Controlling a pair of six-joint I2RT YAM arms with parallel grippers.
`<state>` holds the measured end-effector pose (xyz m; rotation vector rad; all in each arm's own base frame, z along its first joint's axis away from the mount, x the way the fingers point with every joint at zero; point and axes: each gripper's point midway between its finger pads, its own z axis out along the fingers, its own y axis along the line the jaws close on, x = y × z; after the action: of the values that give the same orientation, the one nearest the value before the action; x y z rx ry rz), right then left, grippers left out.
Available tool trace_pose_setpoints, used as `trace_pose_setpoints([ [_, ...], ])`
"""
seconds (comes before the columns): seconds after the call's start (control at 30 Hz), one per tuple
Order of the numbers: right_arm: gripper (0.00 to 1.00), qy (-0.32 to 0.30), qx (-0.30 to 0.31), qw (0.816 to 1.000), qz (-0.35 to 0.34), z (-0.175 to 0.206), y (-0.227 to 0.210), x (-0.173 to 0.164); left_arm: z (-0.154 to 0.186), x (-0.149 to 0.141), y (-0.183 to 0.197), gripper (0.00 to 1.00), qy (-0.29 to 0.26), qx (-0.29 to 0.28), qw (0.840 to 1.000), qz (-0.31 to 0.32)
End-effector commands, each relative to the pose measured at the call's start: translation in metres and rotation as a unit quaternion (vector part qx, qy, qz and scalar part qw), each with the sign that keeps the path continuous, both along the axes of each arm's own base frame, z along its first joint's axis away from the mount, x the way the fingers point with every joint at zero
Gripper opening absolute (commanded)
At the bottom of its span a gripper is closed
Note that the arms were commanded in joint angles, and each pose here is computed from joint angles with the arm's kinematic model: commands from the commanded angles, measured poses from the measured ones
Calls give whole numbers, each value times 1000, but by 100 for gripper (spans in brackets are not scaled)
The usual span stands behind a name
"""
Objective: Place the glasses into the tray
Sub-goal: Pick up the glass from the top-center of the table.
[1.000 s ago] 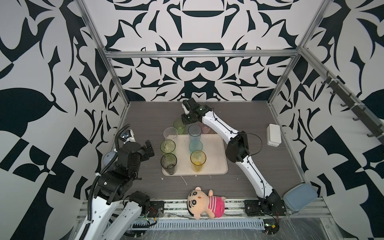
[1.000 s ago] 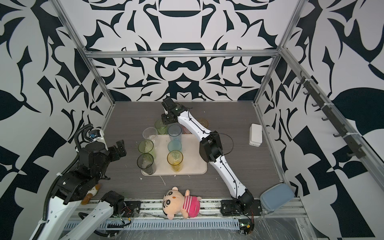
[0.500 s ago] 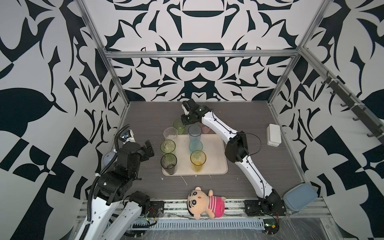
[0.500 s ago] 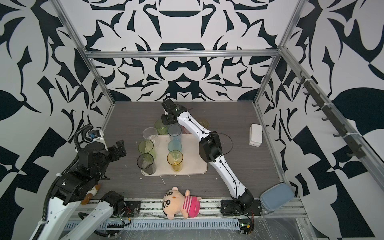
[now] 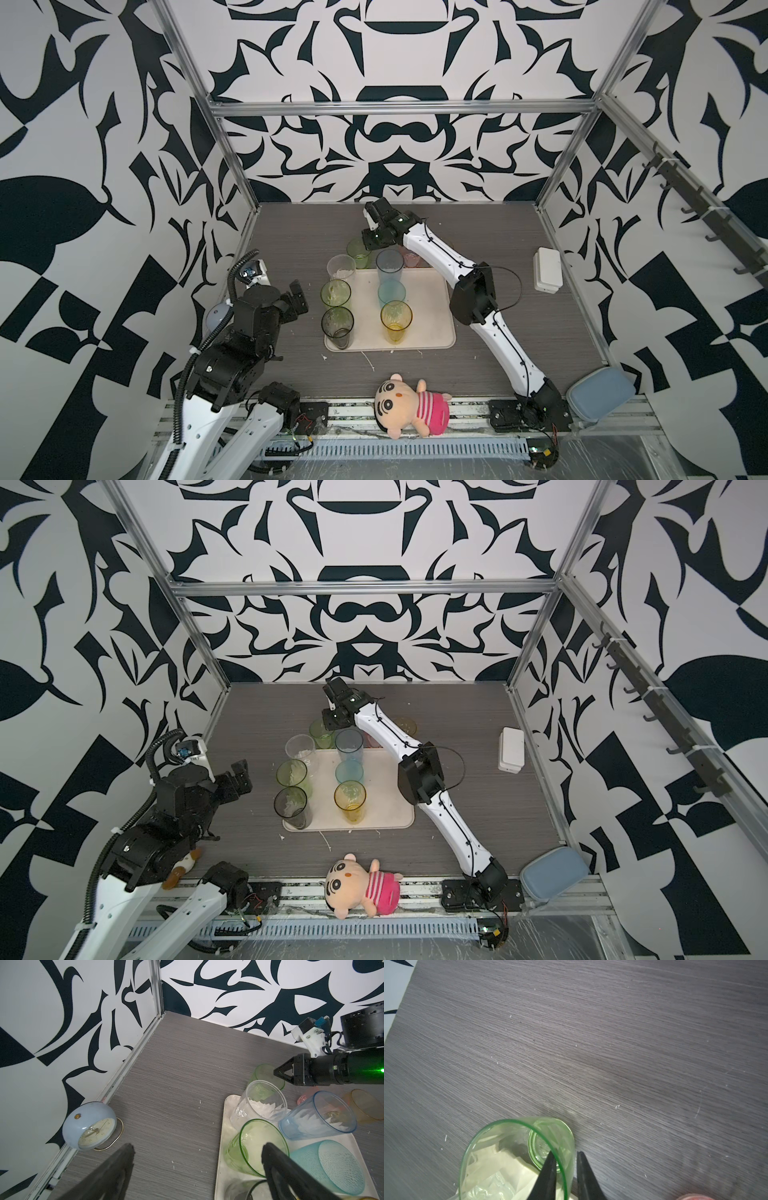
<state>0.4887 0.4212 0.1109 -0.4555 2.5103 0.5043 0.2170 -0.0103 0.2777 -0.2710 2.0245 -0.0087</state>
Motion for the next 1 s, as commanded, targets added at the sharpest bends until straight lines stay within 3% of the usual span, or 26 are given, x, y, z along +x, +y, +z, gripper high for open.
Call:
trace_pose_setpoints([
  [0.0, 19, -16, 17, 1000, -1, 12, 7, 5, -1, -4, 2, 100, 3, 4, 1000, 1],
  [0.5, 7, -20, 19, 1000, -1, 18, 7, 5, -1, -4, 2, 100, 5, 6, 1000, -1],
  [0.7, 0, -36, 29, 999, -2, 40, 6, 5, -1, -4, 2, 100, 4, 5, 1000, -1],
  [0.97, 0, -56, 49, 997, 2, 85, 2, -1, 1, -2, -1, 99, 0, -3, 1000, -4],
])
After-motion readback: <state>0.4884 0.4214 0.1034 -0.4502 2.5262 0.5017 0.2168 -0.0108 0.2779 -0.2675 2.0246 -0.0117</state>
